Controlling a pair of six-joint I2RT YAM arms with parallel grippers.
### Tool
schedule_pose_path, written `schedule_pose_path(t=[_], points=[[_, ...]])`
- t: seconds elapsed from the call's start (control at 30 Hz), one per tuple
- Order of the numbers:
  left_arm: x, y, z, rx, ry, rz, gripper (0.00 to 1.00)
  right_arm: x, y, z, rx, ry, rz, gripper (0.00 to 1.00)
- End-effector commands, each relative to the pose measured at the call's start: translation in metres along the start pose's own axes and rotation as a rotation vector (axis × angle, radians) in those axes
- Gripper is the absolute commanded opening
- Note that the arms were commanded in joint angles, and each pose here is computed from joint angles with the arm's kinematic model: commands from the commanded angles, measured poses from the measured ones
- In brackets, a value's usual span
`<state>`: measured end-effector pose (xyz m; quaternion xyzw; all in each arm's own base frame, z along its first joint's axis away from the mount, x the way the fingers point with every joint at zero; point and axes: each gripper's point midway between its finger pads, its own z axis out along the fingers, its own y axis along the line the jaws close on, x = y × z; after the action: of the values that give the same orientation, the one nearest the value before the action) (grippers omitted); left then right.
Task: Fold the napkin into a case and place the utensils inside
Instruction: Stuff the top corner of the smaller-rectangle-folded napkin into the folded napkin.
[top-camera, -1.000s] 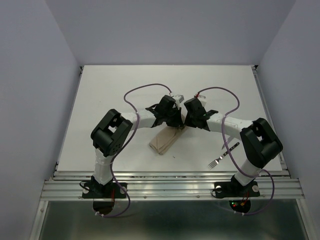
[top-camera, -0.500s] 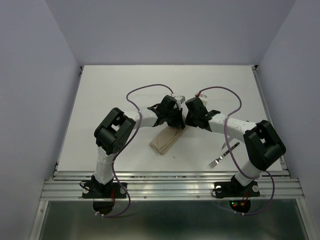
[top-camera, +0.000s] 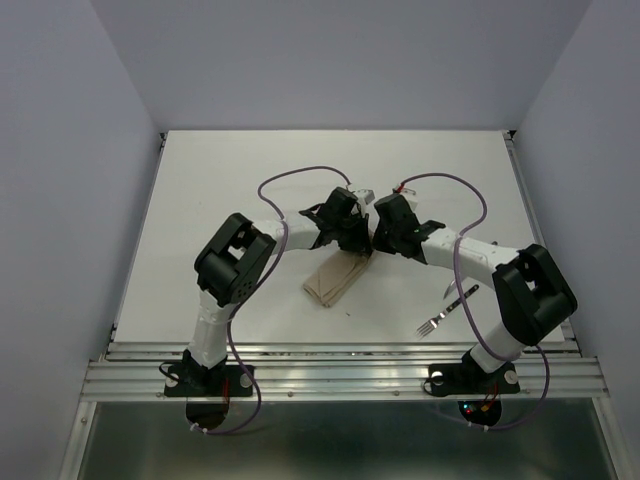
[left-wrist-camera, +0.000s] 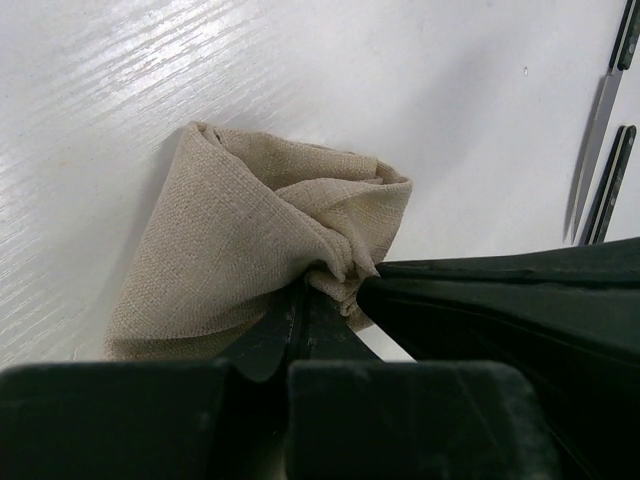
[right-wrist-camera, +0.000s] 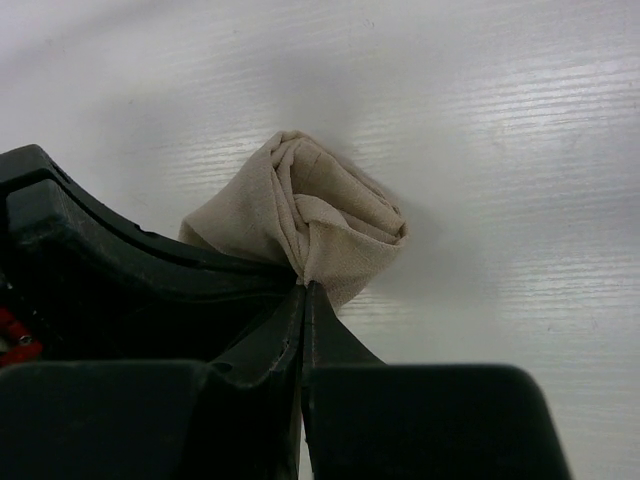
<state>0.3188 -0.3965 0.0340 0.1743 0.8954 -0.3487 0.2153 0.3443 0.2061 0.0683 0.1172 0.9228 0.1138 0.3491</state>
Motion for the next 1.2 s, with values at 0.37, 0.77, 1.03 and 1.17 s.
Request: schedule_pose_path(t=[0.37,0.77,1.03,1.17], points=[[-0.002,-0.029,-0.016,0.029,0.004,0.062,0.0,-0.02,0.019,-0.008,-0.077,-0.069,0.05,0.01],[-0.007,-0.037,-0.037,0.018,0.003,0.075,0.39,-0.019,0.016,-0.007,-0.068,-0.069,0.047,0.01],[-0.01,-0.037,-0.051,-0.007,-0.023,0.074,0.5,-0.017,0.016,-0.005,-0.065,-0.064,0.045,0.01],[-0.014,-0.045,-0.063,0.01,-0.054,0.077,0.54,-0.017,0.016,-0.005,-0.065,-0.064,0.047,0.01]])
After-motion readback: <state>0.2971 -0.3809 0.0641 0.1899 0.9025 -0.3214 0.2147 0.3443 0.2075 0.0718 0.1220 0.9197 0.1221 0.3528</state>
